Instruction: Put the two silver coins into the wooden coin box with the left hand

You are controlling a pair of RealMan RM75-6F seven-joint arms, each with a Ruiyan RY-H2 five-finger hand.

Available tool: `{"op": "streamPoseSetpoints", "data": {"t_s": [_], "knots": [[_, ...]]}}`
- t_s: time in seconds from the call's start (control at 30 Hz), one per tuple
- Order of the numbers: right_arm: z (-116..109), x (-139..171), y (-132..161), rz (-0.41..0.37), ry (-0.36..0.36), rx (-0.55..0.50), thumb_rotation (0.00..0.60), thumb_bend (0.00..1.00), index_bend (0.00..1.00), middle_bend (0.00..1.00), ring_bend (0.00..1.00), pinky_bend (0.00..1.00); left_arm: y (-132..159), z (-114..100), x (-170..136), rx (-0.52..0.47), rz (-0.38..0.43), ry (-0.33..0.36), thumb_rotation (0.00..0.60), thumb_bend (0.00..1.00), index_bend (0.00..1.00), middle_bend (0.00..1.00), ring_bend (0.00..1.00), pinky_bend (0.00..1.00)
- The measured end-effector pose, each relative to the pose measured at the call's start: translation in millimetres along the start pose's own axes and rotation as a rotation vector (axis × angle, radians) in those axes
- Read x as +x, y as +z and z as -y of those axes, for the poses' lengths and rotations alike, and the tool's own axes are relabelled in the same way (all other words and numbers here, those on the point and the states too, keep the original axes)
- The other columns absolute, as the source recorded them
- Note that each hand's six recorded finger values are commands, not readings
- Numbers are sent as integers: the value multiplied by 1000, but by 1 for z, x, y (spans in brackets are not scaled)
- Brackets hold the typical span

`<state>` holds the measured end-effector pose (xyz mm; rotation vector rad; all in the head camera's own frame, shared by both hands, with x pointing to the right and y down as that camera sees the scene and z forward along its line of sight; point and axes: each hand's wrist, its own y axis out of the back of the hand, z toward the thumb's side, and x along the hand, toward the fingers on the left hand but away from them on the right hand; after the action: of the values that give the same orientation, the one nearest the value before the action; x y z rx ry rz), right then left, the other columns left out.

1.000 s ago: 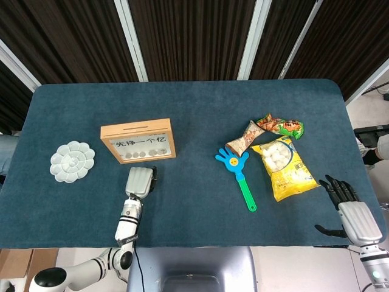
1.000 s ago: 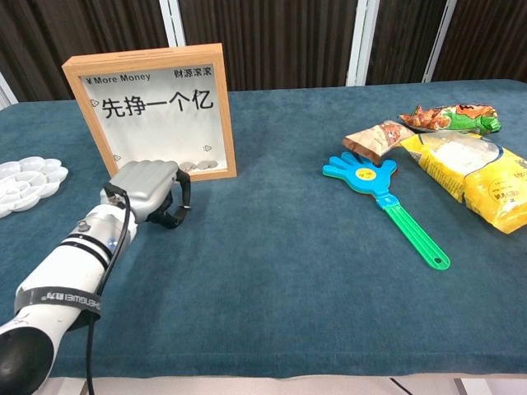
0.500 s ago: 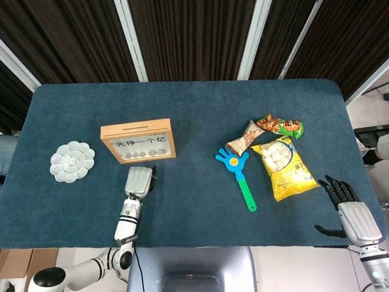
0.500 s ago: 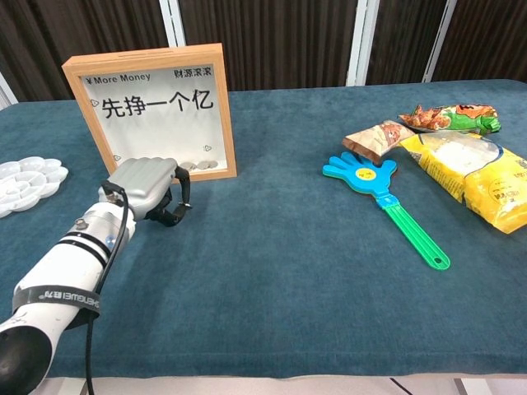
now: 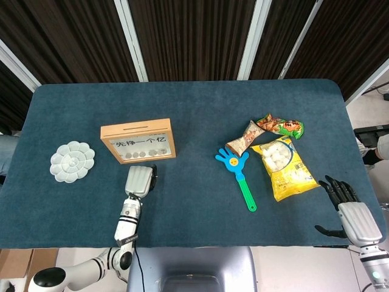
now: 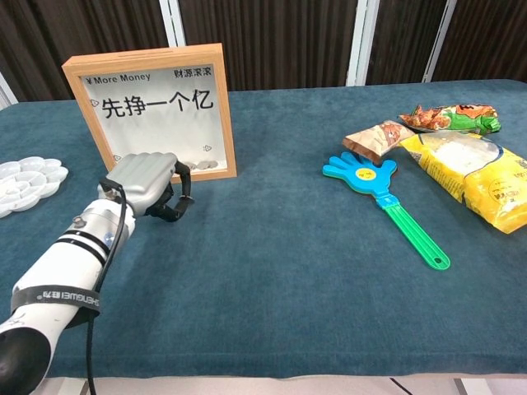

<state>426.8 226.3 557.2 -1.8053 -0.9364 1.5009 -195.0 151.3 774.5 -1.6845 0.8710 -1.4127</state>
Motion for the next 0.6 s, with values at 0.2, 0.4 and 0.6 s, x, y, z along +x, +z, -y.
{"op": "streamPoseSetpoints", "data": {"t_s": [0.2,0.4,0.6], "knots": [[0,-1,1,-5,2,-1,600,94,0,0,0,0,6,-27,-8,-68,29,30,600,444,596,1000,1000,1000],[2,-2,3,-7,9,2,600,94,0,0,0,0,27,-89,-28,-200,59,18,600,442,584,1000,1000,1000],[4,-4,6,-18,17,0,600,94,0,0,0,0,31,-182,-50,-255,8,-1,600,442,564,1000,1000,1000]]}}
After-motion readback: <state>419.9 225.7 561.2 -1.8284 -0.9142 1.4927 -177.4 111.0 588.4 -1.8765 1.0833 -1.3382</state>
